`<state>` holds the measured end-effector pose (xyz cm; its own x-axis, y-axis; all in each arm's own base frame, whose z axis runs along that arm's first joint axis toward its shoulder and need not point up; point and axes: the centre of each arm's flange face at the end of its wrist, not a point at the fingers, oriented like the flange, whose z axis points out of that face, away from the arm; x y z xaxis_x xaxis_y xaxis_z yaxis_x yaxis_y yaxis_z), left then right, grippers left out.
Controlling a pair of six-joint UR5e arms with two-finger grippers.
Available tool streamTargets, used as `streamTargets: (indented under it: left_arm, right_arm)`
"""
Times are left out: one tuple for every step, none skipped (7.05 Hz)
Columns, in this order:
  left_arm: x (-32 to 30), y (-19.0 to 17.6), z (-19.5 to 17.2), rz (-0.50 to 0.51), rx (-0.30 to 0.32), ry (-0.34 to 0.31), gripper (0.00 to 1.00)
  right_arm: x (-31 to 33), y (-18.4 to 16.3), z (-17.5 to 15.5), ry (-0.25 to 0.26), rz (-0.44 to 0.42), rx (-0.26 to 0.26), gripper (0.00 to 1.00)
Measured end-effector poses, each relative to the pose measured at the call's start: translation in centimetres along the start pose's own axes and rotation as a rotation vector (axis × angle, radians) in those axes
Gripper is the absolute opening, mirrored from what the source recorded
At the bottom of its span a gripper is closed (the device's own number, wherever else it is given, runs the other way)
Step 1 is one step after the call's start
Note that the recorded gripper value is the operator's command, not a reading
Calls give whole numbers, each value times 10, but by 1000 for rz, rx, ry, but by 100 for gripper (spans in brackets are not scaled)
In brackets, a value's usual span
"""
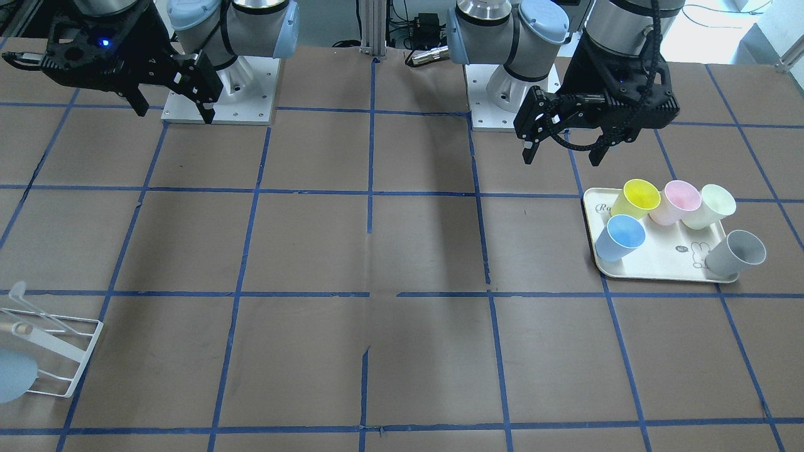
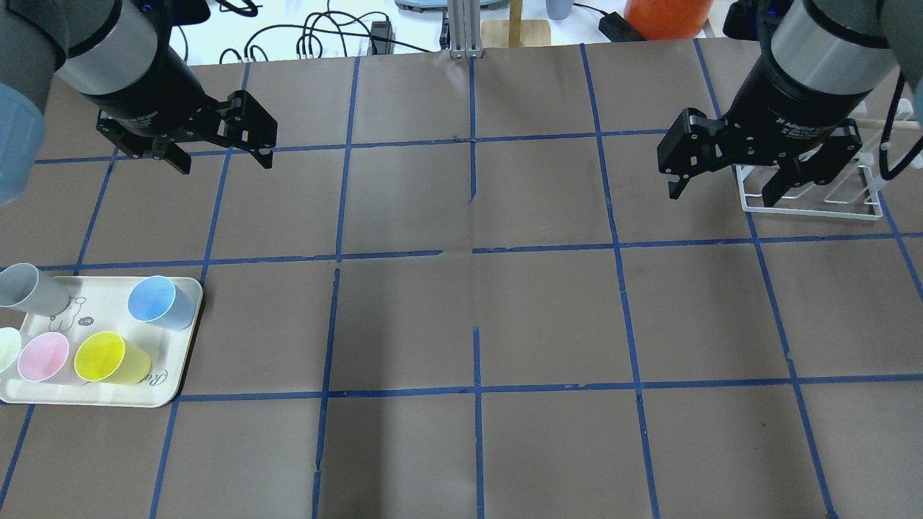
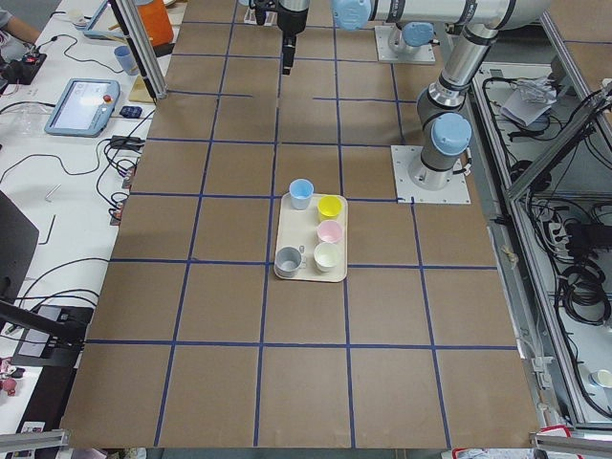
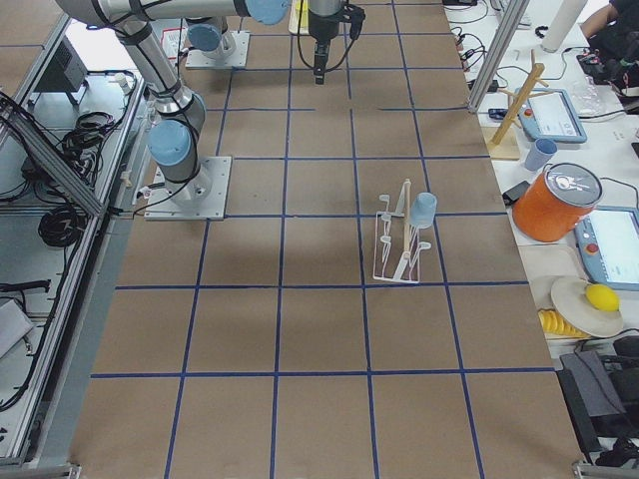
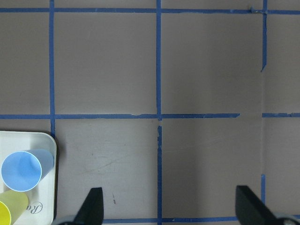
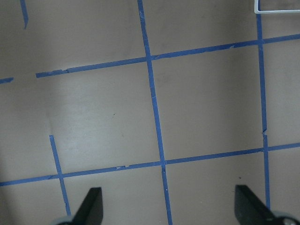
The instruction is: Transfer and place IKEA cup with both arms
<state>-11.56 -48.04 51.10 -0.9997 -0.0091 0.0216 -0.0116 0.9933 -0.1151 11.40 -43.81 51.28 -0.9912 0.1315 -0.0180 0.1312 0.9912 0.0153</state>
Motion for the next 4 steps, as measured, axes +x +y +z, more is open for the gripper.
streamTargets:
  left_arm:
    - [-1,-5,-2,-3,-21,-1,100]
    - [-3,-14,-5,-9,-50,0,100]
    - [-3,-18,-5,-11,-65,2,100]
    - [-3,-20,-4,-11,-69,3,100]
  right_arm:
    - [0,0,0,0,0,-1,100]
    - [0,0,0,0,0,-1,100]
    - [0,0,0,-1,0,-2,100]
    - [0,0,1,-1,0,-4,100]
